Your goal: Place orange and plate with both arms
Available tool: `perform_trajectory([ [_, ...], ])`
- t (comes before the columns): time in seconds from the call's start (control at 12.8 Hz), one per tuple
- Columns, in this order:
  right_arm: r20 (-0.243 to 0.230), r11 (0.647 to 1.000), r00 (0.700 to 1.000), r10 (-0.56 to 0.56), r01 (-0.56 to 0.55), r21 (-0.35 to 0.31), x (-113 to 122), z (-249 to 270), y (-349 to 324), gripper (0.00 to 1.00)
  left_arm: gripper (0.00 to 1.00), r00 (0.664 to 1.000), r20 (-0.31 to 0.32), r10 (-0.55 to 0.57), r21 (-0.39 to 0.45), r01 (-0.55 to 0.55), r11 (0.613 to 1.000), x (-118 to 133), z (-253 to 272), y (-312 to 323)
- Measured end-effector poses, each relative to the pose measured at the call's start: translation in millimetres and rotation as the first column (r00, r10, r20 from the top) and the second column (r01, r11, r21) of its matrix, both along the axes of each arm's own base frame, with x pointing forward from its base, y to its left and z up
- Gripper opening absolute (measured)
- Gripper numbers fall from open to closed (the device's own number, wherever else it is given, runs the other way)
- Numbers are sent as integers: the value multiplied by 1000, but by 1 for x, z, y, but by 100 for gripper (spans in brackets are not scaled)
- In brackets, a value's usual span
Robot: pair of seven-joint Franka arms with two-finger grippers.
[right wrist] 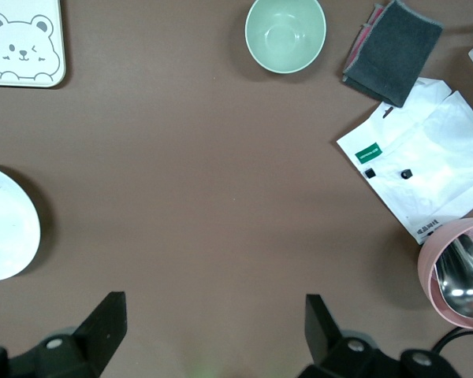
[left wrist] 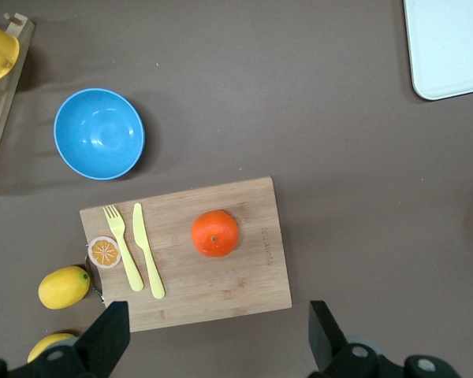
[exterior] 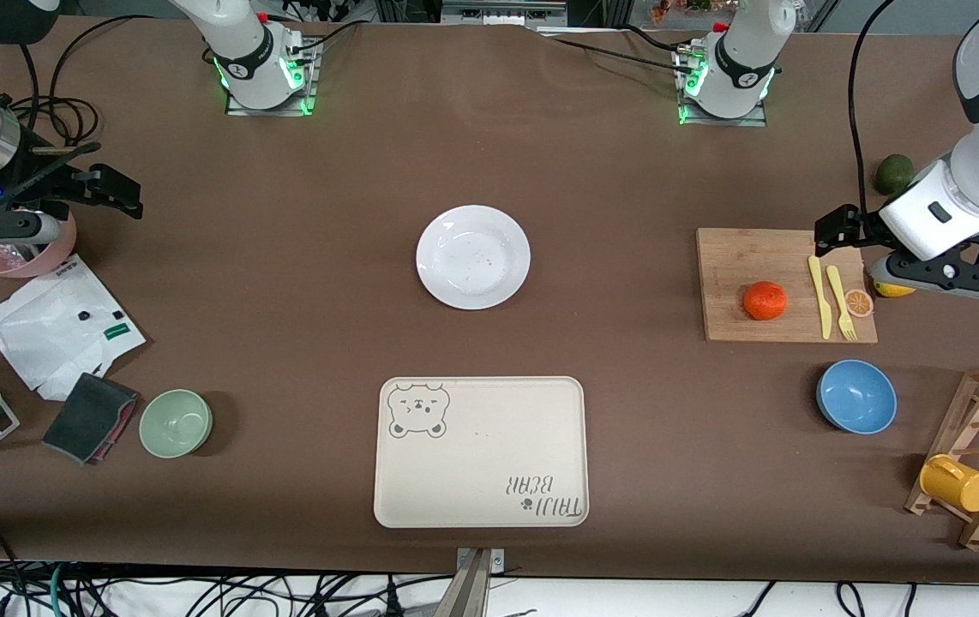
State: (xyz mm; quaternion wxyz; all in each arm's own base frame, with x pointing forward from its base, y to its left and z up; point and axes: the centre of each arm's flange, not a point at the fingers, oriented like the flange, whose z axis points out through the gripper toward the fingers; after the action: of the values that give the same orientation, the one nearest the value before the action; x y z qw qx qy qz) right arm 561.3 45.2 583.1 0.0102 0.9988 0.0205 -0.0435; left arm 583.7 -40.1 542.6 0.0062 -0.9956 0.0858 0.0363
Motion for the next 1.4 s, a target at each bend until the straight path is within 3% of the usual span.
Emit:
perform_trajectory([
  [1.17, 0, 1000, 1000, 0, 0, 0, 0, 0, 0, 100, 100, 1000, -4, 4, 1, -4, 1000, 0, -1, 3],
  [1.4, 0, 1000, 1000, 0, 0, 0, 0, 0, 0, 100, 100, 995, -101, 3, 8, -2, 1000, -10, -16, 2],
])
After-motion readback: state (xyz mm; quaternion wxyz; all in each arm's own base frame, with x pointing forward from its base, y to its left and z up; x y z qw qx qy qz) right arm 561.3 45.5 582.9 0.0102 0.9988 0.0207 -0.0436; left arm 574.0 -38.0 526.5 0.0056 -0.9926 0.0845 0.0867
